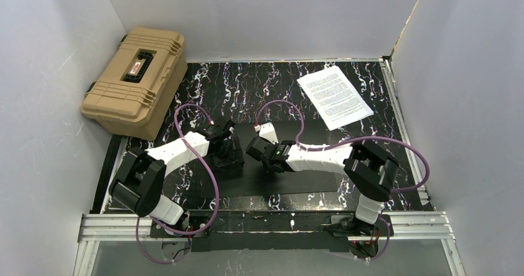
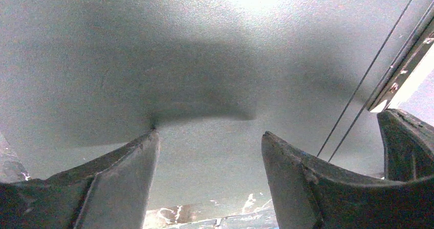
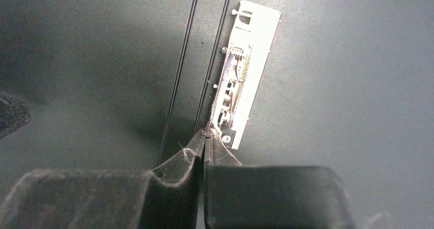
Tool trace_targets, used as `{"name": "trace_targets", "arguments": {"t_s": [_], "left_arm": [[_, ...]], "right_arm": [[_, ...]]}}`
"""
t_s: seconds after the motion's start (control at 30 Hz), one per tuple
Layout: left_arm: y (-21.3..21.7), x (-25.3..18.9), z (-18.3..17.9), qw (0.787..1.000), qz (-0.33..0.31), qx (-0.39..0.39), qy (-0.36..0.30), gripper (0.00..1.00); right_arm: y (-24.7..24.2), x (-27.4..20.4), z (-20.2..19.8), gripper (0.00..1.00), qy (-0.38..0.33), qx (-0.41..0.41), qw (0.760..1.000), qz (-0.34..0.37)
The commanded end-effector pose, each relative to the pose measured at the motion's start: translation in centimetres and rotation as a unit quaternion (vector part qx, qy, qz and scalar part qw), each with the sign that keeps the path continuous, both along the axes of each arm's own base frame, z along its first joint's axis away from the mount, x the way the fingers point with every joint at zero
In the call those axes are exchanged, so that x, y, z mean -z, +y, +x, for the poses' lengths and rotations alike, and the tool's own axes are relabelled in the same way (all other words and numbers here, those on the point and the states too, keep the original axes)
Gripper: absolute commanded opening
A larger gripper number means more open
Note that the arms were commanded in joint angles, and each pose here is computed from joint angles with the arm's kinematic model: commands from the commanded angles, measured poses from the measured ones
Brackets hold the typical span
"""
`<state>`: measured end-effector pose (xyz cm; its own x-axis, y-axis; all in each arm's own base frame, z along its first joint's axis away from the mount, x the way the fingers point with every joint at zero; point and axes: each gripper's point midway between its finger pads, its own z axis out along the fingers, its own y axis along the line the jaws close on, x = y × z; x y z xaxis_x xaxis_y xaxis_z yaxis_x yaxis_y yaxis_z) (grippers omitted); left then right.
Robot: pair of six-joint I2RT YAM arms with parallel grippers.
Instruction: Put the files into the folder
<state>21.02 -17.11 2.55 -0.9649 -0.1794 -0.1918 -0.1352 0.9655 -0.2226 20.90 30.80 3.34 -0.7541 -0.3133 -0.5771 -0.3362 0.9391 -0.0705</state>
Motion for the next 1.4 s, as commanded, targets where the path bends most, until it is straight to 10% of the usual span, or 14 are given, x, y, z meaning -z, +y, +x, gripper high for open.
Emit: {"name": "trace_targets", "arguments": {"t_s": [0.0, 1.37], "left_arm": [[0.4, 1.0, -1.1, 1.000, 0.010, -0.002, 0.022, 0.70], [1.5, 2.1, -1.9, 0.999, 0.035, -0.015, 0.037, 0.70]], "right_arm": [[-2.4, 2.9, -2.0, 0.07, 0.029, -0.003, 0.997, -0.066], [-6.9, 1.2, -1.6, 0.01, -0.027, 0.084, 0.990, -0.109]]}}
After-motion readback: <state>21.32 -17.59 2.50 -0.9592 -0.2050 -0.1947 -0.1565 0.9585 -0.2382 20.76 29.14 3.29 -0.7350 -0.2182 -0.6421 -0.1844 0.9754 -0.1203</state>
